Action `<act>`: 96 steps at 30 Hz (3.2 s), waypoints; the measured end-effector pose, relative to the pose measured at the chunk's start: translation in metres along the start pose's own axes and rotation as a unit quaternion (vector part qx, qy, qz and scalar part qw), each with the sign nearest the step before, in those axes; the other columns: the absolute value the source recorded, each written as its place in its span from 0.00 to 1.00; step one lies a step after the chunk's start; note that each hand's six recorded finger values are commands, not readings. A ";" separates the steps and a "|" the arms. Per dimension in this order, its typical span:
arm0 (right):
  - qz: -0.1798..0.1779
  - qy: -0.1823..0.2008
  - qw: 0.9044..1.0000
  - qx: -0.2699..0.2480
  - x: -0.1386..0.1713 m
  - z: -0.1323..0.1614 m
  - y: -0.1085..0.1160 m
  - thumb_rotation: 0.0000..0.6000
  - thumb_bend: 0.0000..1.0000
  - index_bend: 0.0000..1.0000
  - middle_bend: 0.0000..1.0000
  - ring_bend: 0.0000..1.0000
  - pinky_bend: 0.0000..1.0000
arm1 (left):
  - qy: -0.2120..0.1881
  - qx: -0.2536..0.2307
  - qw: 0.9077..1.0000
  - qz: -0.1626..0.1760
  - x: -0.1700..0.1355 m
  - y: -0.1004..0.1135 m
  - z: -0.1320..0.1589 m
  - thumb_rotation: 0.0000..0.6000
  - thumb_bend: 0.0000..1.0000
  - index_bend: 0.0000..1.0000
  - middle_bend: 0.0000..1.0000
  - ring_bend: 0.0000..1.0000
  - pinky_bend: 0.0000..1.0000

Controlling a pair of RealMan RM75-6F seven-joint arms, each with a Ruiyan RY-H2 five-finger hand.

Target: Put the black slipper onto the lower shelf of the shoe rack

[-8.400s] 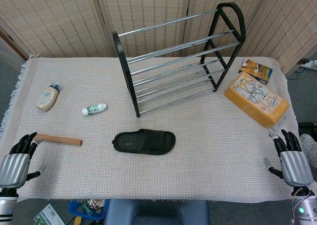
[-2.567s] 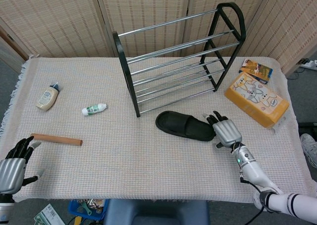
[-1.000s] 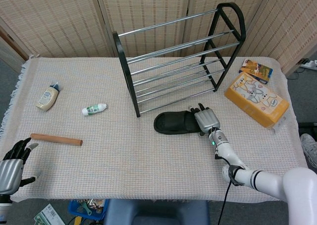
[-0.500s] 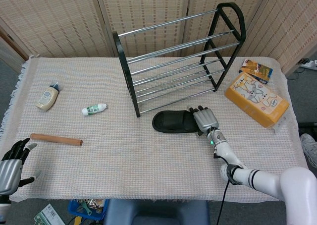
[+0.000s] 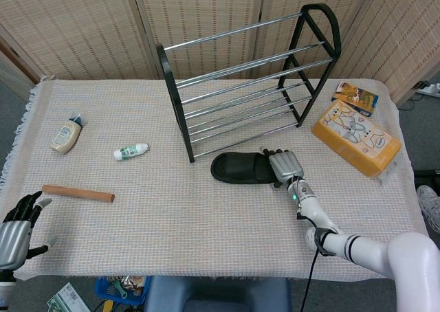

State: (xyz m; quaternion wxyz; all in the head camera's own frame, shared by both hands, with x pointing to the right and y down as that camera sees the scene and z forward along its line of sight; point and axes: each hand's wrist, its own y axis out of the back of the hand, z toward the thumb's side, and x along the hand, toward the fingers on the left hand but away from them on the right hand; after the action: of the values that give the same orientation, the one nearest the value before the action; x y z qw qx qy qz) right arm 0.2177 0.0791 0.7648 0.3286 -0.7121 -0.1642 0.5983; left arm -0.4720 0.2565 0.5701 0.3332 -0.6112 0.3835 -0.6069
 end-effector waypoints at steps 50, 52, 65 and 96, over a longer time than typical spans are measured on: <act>-0.052 -0.096 0.992 -0.056 -0.026 -0.030 0.089 1.00 0.70 0.15 0.44 0.39 0.42 | 0.004 -0.006 1.000 0.001 -0.007 0.002 -0.011 1.00 0.24 0.20 0.10 0.10 0.25; -0.050 -0.109 0.991 -0.064 -0.033 -0.029 0.088 1.00 0.70 0.15 0.43 0.39 0.42 | 0.007 -0.004 1.000 0.000 -0.007 0.002 -0.013 1.00 0.24 0.20 0.10 0.10 0.25; -0.046 -0.145 0.984 -0.091 -0.060 -0.015 0.092 1.00 0.68 0.15 0.37 0.35 0.42 | 0.021 -0.001 1.000 -0.005 -0.011 0.001 -0.022 1.00 0.24 0.20 0.10 0.10 0.25; -0.051 -0.108 0.982 -0.146 -0.062 0.000 0.095 1.00 0.00 0.00 0.03 0.00 0.19 | 0.021 -0.003 1.000 -0.017 -0.010 -0.004 -0.019 1.00 0.24 0.25 0.10 0.10 0.25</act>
State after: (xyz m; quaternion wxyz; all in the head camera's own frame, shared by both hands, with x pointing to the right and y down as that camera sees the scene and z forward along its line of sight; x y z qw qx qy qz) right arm 0.1884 -0.0294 0.7481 0.2316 -0.6745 -0.3208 0.6232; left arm -0.4902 0.2679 0.5696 0.3126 -0.6060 0.3820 -0.6238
